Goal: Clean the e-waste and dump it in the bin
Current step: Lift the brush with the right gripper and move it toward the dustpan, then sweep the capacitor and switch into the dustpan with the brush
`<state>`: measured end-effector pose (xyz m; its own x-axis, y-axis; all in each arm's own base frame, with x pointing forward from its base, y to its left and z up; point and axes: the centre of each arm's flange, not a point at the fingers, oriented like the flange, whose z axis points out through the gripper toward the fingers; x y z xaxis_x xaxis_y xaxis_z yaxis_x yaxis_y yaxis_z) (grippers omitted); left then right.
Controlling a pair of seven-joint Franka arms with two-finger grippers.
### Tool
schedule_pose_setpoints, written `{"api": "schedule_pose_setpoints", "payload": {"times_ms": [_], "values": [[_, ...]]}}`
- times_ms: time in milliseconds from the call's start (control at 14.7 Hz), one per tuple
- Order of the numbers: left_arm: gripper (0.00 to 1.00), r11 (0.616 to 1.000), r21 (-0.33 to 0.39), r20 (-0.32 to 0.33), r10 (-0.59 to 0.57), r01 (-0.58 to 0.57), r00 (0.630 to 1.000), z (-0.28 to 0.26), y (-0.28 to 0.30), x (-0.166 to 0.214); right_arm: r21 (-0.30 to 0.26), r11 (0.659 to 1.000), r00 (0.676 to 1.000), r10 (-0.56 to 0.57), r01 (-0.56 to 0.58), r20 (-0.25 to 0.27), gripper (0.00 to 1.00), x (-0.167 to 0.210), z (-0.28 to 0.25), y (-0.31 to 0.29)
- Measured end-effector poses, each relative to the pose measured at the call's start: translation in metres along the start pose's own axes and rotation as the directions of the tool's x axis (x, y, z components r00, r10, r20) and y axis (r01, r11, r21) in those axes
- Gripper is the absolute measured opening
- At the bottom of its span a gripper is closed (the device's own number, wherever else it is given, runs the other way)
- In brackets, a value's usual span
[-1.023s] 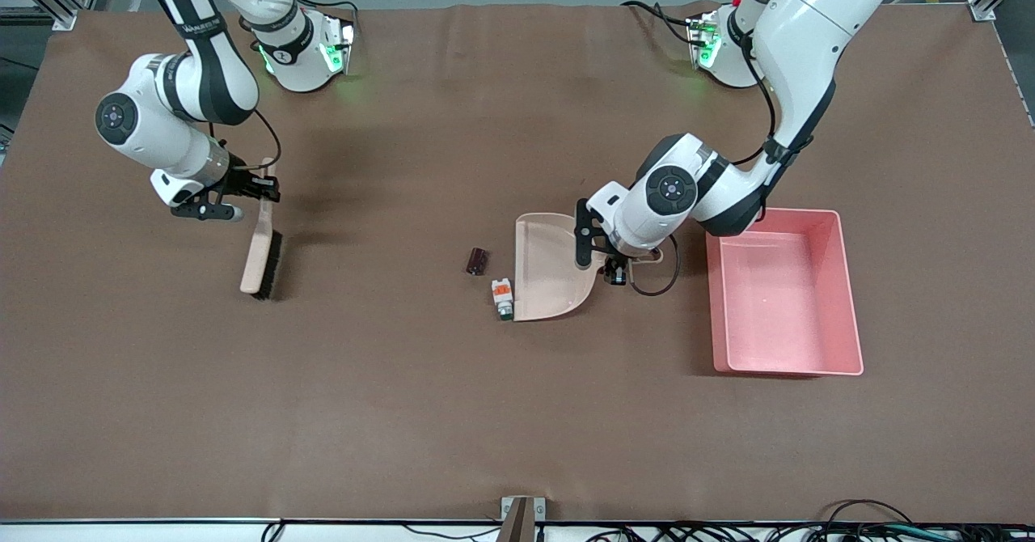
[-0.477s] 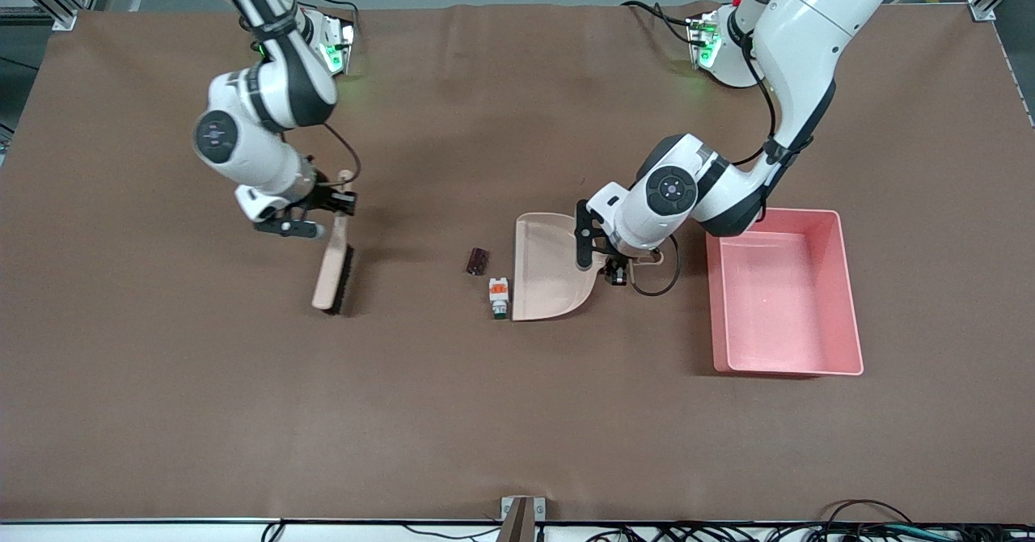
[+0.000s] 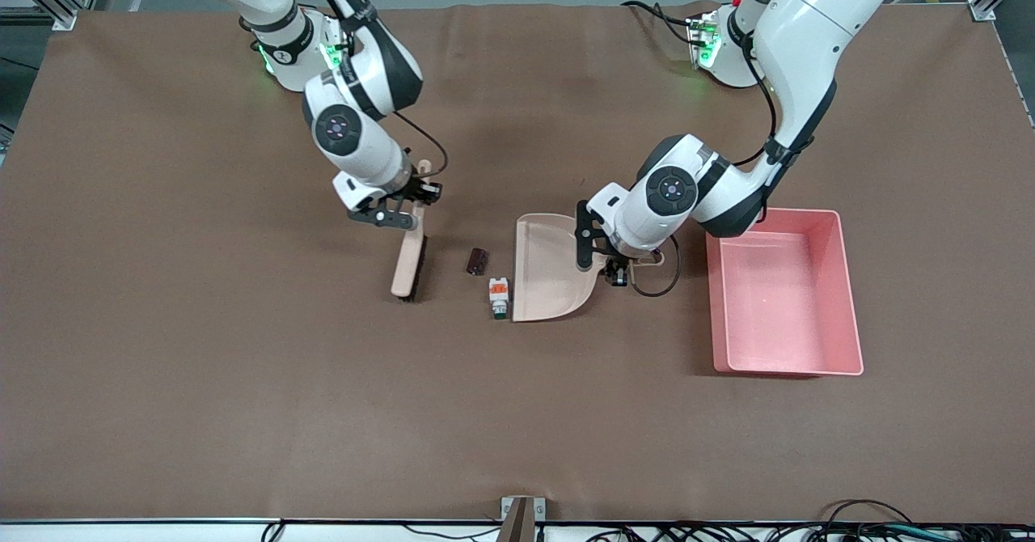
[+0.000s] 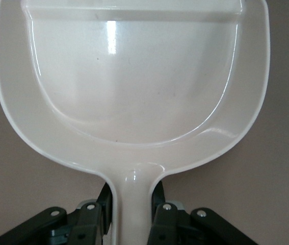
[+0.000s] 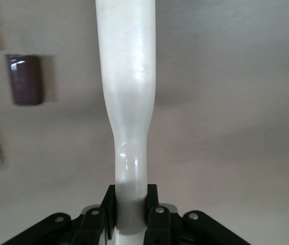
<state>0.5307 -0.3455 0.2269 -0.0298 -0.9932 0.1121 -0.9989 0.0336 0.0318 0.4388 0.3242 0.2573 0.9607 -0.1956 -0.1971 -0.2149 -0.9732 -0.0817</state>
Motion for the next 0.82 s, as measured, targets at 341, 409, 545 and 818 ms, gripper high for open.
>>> {"api": "schedule_pose_setpoints", "payload": {"times_ms": [341, 409, 545, 818], "values": [[0.33, 0.999, 0.029, 0.096, -0.02, 0.018, 0.995, -0.011, -0.005, 0.005, -0.042, 0.996, 0.996, -0.081, 0.079, -0.043, 0.27, 0.029, 0.002, -0.034], [0.33, 0.999, 0.031, 0.102, -0.019, 0.016, 0.995, -0.012, -0.005, 0.008, -0.066, 0.992, 0.992, -0.109, 0.105, -0.057, 0.27, 0.033, 0.004, -0.037], [0.33, 0.999, 0.032, 0.106, -0.014, 0.011, 0.994, -0.011, -0.005, 0.01, -0.089, 0.988, 0.989, -0.134, 0.128, -0.063, 0.27, 0.035, 0.01, -0.04], [0.33, 1.0, 0.029, 0.103, 0.008, -0.011, 0.995, -0.005, -0.002, 0.024, -0.102, 0.981, 0.984, -0.171, 0.164, -0.056, 0.27, 0.021, 0.019, -0.053]]}}
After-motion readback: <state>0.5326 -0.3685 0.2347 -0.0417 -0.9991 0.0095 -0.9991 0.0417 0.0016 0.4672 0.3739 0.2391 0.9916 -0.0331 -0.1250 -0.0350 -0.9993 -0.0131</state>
